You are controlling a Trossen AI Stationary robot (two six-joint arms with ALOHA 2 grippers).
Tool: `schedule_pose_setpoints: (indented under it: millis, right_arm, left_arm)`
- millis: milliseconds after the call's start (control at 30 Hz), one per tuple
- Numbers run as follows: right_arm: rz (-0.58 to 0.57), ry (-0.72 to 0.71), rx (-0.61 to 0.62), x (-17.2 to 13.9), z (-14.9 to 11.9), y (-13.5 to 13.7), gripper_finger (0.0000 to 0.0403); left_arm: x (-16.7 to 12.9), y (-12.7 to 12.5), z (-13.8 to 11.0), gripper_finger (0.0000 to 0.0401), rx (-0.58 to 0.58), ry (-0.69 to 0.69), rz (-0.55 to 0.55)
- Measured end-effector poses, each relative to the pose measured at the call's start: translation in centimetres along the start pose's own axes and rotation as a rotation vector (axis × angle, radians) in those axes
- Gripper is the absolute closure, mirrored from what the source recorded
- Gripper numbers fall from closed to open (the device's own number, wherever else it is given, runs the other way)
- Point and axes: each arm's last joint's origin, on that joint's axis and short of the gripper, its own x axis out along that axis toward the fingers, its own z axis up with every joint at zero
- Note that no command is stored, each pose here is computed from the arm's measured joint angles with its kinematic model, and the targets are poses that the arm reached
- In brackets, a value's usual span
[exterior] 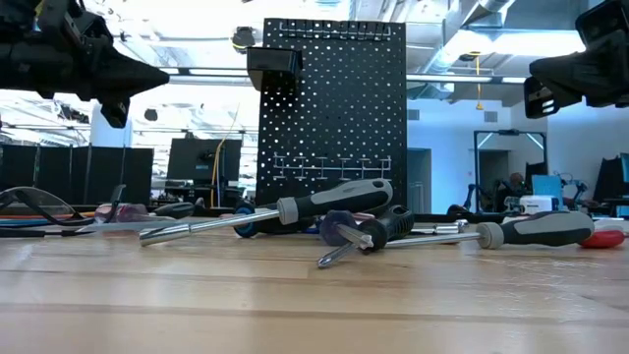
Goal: Hang tools onto peg board
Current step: Hang the black screwdriver on the black pegboard
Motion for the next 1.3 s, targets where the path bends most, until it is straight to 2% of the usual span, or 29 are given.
schedule_pose_setpoints:
  millis: [233,433,833,900,1033,1100,1200,1300]
  right_arm:
    - [0.000,0.000,0.000,0.0,0.0,0.0,0.0386]
    - [0.000,0.000,0.000,0.0,0.0,0.0,0.0386]
    - [0.000,0.000,0.000,0.0,0.0,0.0,0.0386]
    - [0.000,0.000,0.000,0.0,0.0,0.0,0.0386]
    - [0.000,0.000,0.000,0.0,0.0,0.0,0.0386]
    - [0.000,0.000,0.000,0.0,0.0,0.0,0.0386]
    - [0.000,0.000,0.000,0.0,0.0,0.0,0.0386]
    - [0.000,0.000,0.000,0.0,0.0,0.0,0.0386]
  left_arm:
    - [1.2,-1.1,0.6,0.0400,0.070,0.133,-0.012]
    - [3.9,-2.8,0.9,0.0400,0.148,0.317,0.071]
    - [10.6,-8.7,3.0,0.0400,0.264,0.796,0.135]
    - [11.7,-9.7,2.7,0.0400,0.243,0.842,0.122]
    - [13.6,-11.1,1.2,0.0397,0.129,0.922,0.134]
    - [14.3,-11.5,0.2,0.0387,0.097,0.993,0.102]
    - [15.1,-12.0,-1.2,0.0355,0.017,1.077,0.097]
    - [15.9,-12.2,-2.2,0.0310,-0.092,1.105,0.165]
